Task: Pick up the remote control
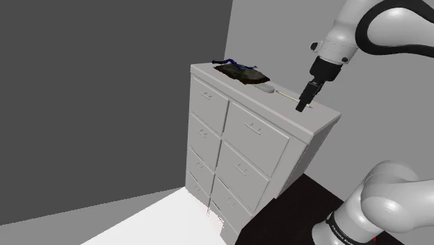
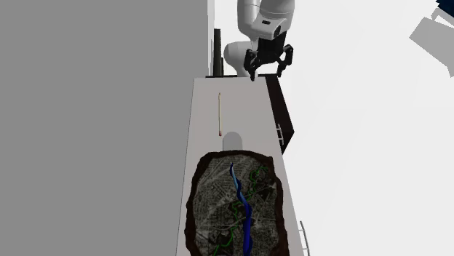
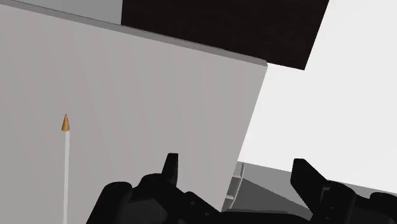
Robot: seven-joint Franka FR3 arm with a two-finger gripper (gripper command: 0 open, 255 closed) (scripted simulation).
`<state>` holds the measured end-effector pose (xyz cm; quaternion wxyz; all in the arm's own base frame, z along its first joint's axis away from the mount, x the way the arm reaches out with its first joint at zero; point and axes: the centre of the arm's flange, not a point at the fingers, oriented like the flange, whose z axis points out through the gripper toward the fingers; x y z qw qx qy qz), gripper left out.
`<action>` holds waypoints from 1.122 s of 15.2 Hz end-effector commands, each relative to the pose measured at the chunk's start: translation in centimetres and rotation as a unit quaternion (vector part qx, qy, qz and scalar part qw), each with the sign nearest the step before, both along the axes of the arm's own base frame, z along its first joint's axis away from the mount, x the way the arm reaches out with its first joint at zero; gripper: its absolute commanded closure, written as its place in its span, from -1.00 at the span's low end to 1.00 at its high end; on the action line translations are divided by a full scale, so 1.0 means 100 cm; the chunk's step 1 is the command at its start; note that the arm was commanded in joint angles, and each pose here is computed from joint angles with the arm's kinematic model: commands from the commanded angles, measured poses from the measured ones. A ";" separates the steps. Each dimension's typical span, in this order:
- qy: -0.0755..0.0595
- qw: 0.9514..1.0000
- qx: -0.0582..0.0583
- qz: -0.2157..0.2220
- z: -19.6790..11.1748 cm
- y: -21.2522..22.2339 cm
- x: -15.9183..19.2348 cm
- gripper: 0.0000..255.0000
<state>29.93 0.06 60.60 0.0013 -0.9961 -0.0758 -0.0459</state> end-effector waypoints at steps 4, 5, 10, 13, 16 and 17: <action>0.006 1.000 0.001 -0.013 0.001 -0.015 0.038 -1.00; 0.009 1.000 0.001 -0.018 0.001 -0.020 0.051 -1.00; 0.019 0.999 0.002 -0.040 0.000 -0.048 0.114 -1.00; 0.026 0.998 0.002 -0.053 -0.001 -0.066 0.151 -1.00; 0.032 0.997 0.003 -0.067 -0.002 -0.086 0.188 -1.00; 0.034 0.997 0.003 -0.071 -0.003 -0.092 0.200 -1.00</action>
